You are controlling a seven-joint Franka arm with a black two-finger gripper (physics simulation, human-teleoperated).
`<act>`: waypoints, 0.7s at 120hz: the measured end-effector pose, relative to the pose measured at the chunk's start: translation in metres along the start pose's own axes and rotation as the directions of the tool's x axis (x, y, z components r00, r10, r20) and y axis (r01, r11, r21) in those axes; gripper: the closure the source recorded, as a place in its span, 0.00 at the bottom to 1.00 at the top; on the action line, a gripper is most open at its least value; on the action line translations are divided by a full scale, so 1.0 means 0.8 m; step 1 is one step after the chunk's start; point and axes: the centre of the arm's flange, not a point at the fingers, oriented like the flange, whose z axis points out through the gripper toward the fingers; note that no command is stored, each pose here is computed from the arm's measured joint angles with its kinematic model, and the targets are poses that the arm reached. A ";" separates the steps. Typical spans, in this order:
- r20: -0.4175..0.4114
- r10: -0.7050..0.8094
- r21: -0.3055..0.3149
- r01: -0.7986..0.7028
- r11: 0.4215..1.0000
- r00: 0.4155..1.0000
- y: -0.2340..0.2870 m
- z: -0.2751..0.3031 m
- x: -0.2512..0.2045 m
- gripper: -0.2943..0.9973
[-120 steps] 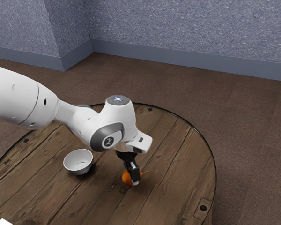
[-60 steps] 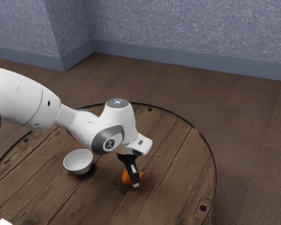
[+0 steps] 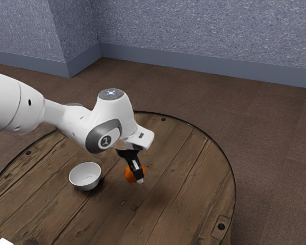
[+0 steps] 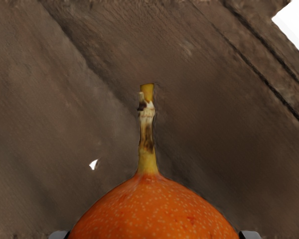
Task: Place the pear in the bowl.
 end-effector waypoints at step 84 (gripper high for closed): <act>0.018 -0.353 0.048 0.351 0.935 0.936 -0.125 -0.054 -0.199 0.37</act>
